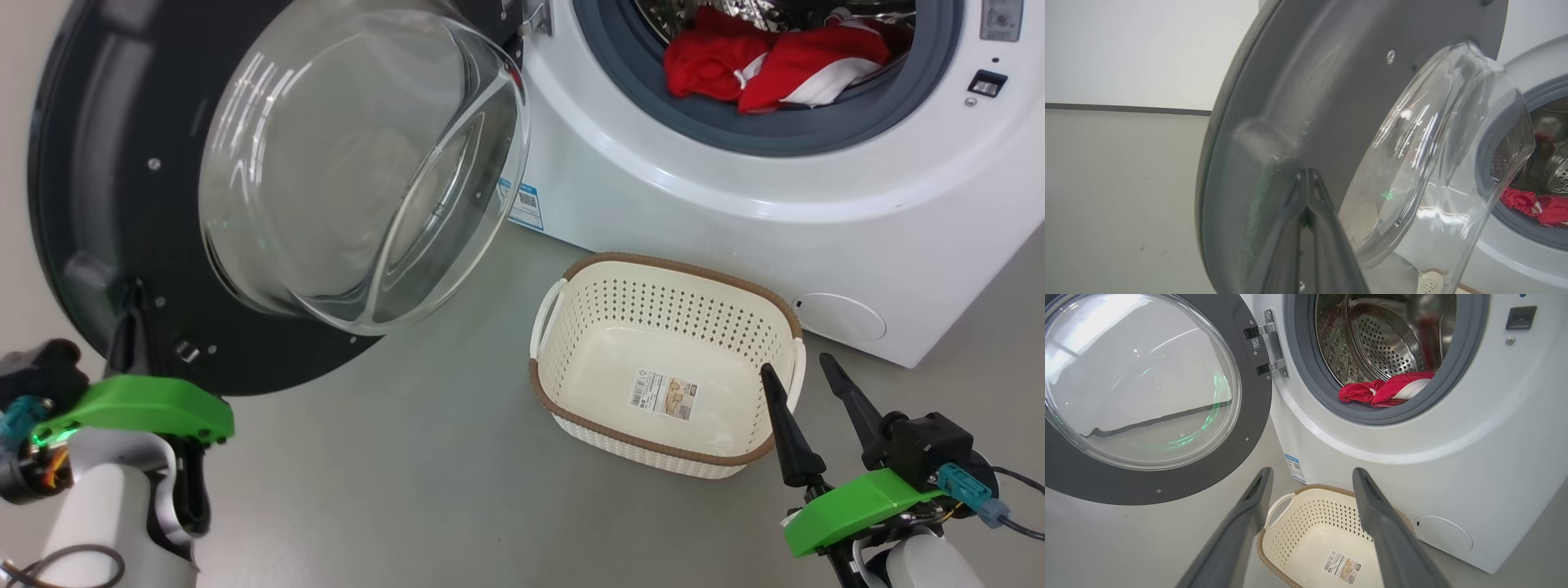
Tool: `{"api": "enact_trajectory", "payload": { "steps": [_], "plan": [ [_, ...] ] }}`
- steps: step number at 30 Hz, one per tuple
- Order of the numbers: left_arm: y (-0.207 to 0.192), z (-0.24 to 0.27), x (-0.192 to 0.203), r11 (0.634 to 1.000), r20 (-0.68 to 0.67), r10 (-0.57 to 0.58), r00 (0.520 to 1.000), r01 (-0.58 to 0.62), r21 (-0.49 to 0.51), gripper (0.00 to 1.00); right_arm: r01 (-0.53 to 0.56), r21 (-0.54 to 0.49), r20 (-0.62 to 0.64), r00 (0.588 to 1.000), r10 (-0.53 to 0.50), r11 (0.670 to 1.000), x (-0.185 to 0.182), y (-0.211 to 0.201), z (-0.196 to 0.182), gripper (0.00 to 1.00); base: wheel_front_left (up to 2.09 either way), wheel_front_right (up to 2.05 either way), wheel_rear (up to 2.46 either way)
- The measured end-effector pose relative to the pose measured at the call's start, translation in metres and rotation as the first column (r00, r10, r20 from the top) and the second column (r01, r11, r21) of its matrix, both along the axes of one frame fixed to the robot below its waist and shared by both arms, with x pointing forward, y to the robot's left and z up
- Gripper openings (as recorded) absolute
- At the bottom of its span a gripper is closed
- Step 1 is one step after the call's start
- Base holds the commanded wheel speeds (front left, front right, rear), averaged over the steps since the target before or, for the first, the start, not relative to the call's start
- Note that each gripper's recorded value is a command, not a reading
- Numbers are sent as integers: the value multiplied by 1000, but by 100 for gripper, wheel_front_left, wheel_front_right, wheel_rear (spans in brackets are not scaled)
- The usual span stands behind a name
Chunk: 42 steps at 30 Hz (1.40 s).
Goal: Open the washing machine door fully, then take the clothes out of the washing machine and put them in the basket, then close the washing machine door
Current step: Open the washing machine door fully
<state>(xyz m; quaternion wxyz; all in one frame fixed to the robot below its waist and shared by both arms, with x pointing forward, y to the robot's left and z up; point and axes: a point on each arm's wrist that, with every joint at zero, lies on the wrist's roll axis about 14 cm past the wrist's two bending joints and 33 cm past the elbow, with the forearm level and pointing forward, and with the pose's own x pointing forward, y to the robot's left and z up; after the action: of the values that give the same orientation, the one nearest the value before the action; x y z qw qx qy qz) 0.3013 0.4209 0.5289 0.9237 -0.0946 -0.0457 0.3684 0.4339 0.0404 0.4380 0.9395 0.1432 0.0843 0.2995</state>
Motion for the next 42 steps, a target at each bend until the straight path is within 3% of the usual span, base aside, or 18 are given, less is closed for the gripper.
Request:
{"api": "enact_trajectory", "payload": {
  "steps": [19, 28, 31, 32, 33, 34, 42],
  "plan": [
    [19, -8, 6, 999, -47, 31, 998, -30, 15, 0, 10, -23, -21, 1000, -11, 1000, 4, -12, -15, 100, 0, 0, 0],
    [14, -2, 8, 1000, -32, 1, 999, 0, 30, 2, 14, -10, 6, 1000, -14, 1000, 7, -9, -1, 100, 0, 0, 0],
    [11, 6, 9, 999, -14, -14, 1000, 15, 50, 41, 17, 1, 15, 1000, -17, 1000, 5, -8, 5, 100, 0, 0, 0],
    [10, 10, 9, 998, -7, -18, 1000, 19, 63, 59, 18, 3, 19, 1000, -18, 1000, 4, -7, 7, 100, 0, 0, 0],
    [10, 13, 7, 997, -1, -19, 1000, 19, 75, 96, 19, 6, 22, 1000, -19, 1000, 4, -7, 9, 100, 0, 0, 0],
    [9, 16, 6, 996, 6, -24, 1000, 24, 84, 100, 19, 9, 25, 999, -20, 1000, 3, -6, 11, 100, 0, 0, 0],
    [-3, 52, -1, 984, 104, -68, 992, 50, 169, 100, 45, 43, 81, 995, -49, 998, 3, -11, 38, 100, 0, 0, 0]
  ]
}}
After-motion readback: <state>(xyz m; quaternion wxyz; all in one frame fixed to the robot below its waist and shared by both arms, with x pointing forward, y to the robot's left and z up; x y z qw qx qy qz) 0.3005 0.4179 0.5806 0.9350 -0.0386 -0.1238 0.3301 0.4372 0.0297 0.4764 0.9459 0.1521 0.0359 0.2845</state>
